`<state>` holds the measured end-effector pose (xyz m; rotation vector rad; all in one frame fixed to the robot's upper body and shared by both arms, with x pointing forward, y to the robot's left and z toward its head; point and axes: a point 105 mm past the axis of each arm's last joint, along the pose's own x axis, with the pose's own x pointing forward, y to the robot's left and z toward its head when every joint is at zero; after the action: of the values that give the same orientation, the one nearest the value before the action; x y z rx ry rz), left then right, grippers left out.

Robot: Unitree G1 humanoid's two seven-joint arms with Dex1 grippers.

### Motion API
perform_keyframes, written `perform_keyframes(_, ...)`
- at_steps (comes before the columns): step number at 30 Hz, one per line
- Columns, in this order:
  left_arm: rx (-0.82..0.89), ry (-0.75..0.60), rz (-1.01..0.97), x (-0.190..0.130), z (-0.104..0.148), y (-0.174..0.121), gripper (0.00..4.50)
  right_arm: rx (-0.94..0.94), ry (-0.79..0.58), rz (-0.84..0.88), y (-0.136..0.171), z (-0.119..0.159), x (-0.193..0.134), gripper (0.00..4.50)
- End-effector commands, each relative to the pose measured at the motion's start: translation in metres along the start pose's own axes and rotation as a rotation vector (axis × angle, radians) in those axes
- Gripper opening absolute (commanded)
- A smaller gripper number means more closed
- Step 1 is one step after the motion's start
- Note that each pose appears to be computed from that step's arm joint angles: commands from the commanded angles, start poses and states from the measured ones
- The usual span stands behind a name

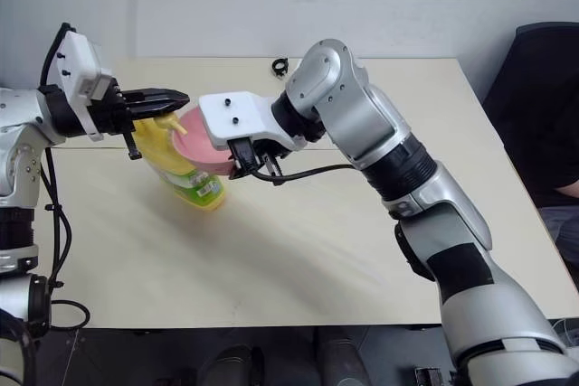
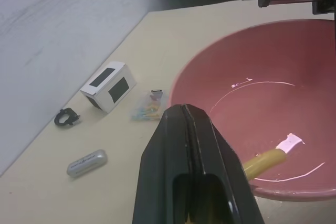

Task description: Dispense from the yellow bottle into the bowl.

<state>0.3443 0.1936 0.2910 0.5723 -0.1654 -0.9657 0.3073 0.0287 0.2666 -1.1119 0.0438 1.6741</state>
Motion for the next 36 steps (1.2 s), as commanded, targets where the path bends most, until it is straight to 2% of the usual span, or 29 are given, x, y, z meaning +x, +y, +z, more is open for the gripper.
perform_keyframes(1, -0.067, 0.104, -0.027, 0.002, -0.033, -0.009, 0.02, -0.043, -0.010, -0.001, 0.001, 0.010, -0.004, 0.00)
perform_keyframes(16, -0.075, 0.184, -0.029, 0.006, -0.074, -0.023, 0.02, -0.030, -0.016, -0.002, 0.001, 0.011, -0.002, 0.00)
perform_keyframes(36, -0.059, 0.240, -0.053, 0.012, -0.101, -0.035, 0.02, -0.024, -0.037, 0.017, 0.005, 0.018, 0.006, 0.00)
